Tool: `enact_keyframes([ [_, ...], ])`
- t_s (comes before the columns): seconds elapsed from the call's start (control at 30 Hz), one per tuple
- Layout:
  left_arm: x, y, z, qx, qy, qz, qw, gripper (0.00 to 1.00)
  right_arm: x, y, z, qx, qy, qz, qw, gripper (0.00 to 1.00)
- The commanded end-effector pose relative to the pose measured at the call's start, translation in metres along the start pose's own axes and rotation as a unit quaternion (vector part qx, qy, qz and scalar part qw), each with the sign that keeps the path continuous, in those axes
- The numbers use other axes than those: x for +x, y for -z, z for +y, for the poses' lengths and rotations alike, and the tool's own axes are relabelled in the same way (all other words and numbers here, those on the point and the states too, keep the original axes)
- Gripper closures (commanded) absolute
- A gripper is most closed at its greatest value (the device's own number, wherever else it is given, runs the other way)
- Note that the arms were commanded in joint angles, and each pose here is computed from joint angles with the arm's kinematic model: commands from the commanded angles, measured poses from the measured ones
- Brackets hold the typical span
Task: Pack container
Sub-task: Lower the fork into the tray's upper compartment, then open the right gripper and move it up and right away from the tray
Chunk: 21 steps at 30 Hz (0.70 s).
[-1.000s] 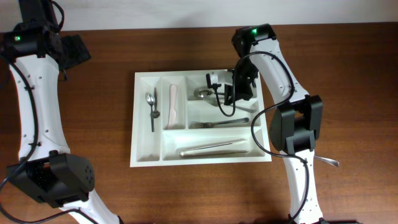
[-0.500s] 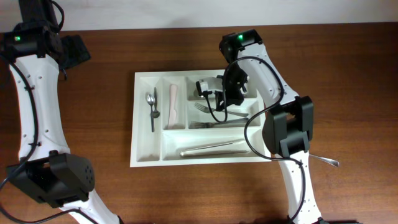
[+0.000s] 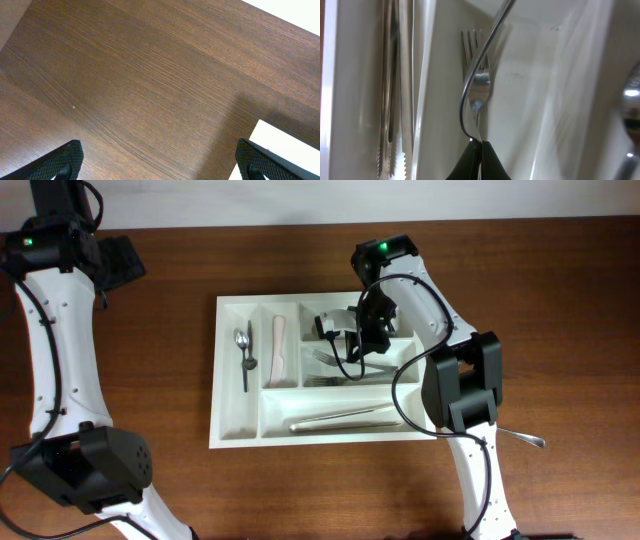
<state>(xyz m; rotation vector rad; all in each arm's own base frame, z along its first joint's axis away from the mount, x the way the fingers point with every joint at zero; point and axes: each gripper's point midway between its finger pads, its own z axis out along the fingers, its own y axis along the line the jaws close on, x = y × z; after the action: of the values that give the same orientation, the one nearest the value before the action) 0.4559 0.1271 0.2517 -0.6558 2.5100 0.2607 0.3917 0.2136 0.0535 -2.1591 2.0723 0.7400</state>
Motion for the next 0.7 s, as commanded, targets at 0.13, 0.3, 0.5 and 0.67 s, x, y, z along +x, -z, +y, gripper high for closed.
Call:
enact_keyframes([
  [0.13, -0.003, 0.0041, 0.0021, -0.003, 0.003, -0.007, 1.0, 0.01, -0.0043, 0.0018, 0.0046, 0.0, 0.011, -0.006, 1.0, 0.96],
  [0.3, -0.0031, 0.0042, 0.0021, -0.002, 0.003, -0.007, 1.0, 0.01, -0.0048, 0.0019, 0.0029, 0.004, 0.012, -0.007, 1.0, 0.8],
  [0.5, -0.0031, 0.0042, 0.0021, -0.002, 0.003, -0.007, 1.0, 0.01, -0.0048, 0.0019, 0.0029, 0.004, 0.012, -0.007, 1.0, 0.51],
  [0.67, -0.003, 0.0041, 0.0021, -0.003, 0.003, -0.007, 1.0, 0.01, -0.0067, 0.0049, 0.0015, 0.009, 0.009, -0.008, 1.0, 0.46],
])
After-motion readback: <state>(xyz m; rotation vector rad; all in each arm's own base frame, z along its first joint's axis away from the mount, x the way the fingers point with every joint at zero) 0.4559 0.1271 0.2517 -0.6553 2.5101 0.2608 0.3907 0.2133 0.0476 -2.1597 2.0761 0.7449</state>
